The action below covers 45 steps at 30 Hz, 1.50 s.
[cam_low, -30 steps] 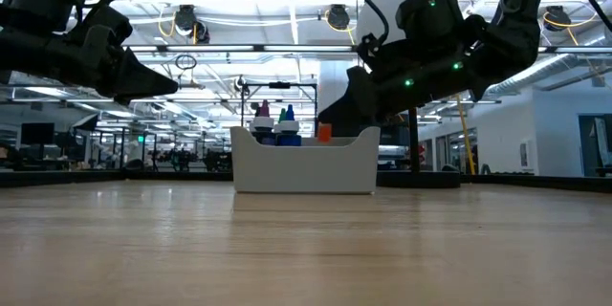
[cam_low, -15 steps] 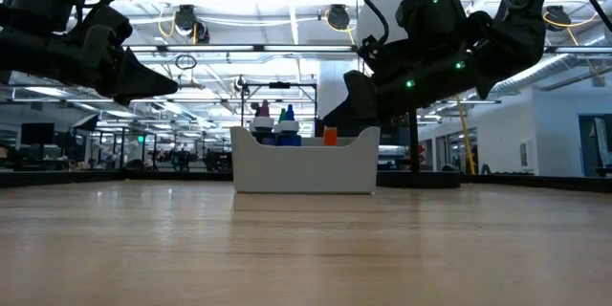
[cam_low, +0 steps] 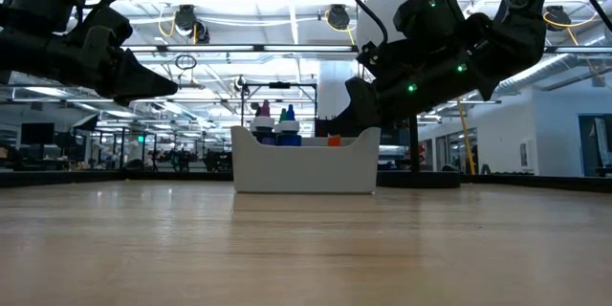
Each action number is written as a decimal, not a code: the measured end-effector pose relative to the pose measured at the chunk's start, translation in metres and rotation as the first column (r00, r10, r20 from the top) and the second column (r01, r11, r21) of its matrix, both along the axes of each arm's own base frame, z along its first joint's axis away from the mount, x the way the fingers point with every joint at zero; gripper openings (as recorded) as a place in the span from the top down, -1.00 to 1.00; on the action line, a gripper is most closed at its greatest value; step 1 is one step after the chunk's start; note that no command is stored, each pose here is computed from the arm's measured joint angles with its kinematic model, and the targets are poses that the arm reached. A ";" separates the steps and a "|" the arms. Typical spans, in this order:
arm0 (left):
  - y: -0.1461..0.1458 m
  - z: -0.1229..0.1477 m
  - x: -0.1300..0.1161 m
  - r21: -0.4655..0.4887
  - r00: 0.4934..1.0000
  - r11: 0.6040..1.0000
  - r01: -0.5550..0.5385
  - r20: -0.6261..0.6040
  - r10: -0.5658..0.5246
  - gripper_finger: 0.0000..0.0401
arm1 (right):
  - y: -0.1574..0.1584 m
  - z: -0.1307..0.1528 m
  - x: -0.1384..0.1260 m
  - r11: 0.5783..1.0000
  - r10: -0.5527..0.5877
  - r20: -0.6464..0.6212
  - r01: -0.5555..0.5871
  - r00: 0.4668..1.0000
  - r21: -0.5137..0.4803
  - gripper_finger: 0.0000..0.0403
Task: Pick & Place food coloring
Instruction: Put the small yellow food coloring bottle into the gray bin, then put the small green food coloring bottle into the gray bin
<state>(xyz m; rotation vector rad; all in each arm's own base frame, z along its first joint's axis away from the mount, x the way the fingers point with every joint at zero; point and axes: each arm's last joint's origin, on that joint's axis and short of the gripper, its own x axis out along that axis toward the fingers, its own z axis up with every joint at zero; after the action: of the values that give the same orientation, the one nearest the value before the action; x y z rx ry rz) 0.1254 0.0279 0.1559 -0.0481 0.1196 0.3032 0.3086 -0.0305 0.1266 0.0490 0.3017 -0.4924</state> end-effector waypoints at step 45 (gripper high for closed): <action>0.000 0.000 0.000 -0.011 1.000 1.000 0.000 0.006 0.000 0.77 | 0.000 0.000 0.000 1.000 0.004 -0.007 -0.004 1.000 0.002 0.48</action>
<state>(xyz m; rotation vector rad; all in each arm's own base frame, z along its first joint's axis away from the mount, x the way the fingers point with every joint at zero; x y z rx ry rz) 0.1254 0.0278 0.1562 -0.0602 0.1151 0.3024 0.3084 -0.0305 0.1261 0.0485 0.3085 -0.4887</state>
